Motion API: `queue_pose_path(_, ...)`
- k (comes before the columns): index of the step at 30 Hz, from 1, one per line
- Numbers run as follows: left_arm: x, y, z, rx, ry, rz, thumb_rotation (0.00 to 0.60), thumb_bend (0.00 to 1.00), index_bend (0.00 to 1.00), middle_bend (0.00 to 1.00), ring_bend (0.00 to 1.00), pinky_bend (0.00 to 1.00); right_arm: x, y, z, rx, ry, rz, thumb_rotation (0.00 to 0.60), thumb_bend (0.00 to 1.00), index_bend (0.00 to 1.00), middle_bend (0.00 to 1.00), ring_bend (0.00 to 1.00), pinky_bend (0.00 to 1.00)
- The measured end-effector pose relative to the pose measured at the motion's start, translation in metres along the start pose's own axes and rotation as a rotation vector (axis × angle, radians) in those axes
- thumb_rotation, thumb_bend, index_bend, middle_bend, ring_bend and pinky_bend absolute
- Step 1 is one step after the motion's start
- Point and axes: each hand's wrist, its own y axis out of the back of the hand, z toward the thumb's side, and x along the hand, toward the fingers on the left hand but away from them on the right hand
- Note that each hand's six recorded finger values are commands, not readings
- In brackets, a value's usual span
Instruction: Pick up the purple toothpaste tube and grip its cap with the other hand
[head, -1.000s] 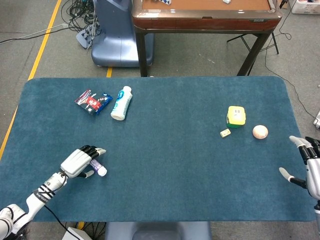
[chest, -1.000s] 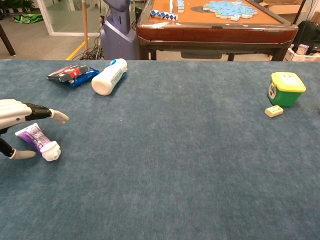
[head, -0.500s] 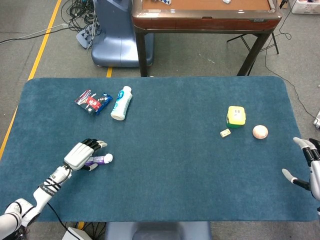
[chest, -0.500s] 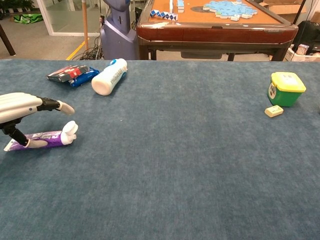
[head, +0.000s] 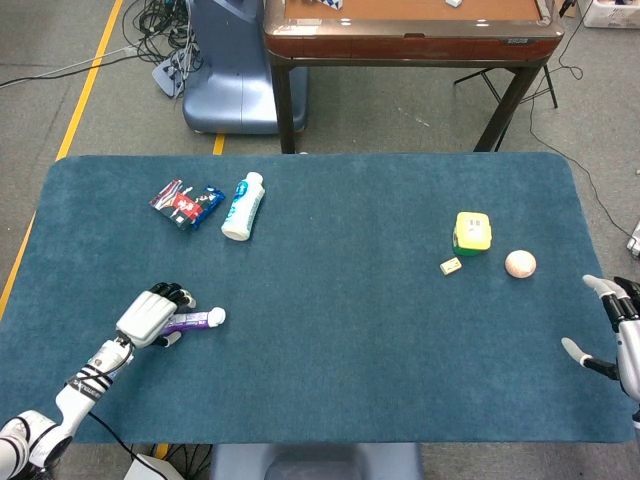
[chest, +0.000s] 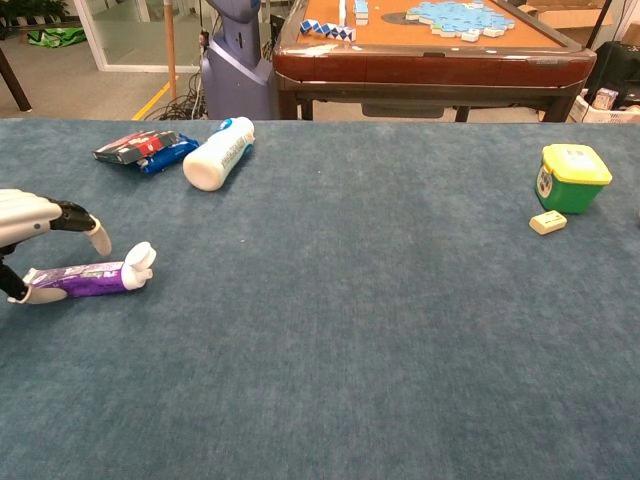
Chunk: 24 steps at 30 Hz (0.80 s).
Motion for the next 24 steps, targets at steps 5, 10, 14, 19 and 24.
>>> queue_pose_path(5, 0.001, 0.001, 0.002, -0.013, 0.025, -0.007, 0.6, 0.22, 0.32, 0.28, 0.17, 0.17, 0.002, 0.001, -0.002, -0.002, -0.005, -0.004, 0.6, 0.02, 0.19, 0.25, 0.16, 0.16)
queue_pose_path(10, 0.005, -0.002, 0.005, -0.013, 0.033, -0.028, 0.6, 0.22, 0.32, 0.28, 0.17, 0.18, 0.005, 0.001, -0.004, -0.004, -0.008, -0.003, 0.6, 0.02, 0.19, 0.25, 0.16, 0.16)
queue_pose_path(14, 0.007, -0.003, 0.009, -0.016, 0.027, -0.045, 0.6, 0.22, 0.34, 0.28, 0.17, 0.18, 0.006, 0.002, -0.005, -0.006, -0.01, -0.006, 0.6, 0.02, 0.19, 0.25, 0.15, 0.16)
queue_pose_path(19, 0.004, -0.002, 0.013, -0.013, 0.021, -0.054, 0.6, 0.22, 0.35, 0.28, 0.17, 0.18, 0.007, 0.002, -0.005, -0.006, -0.01, -0.006, 0.6, 0.02, 0.19, 0.25, 0.15, 0.16)
queue_pose_path(24, 0.0, -0.001, 0.012, -0.012, 0.024, -0.06, 0.6, 0.22, 0.35, 0.28, 0.17, 0.18, 0.007, 0.001, -0.006, -0.008, -0.01, -0.005, 0.6, 0.02, 0.19, 0.25, 0.15, 0.16)
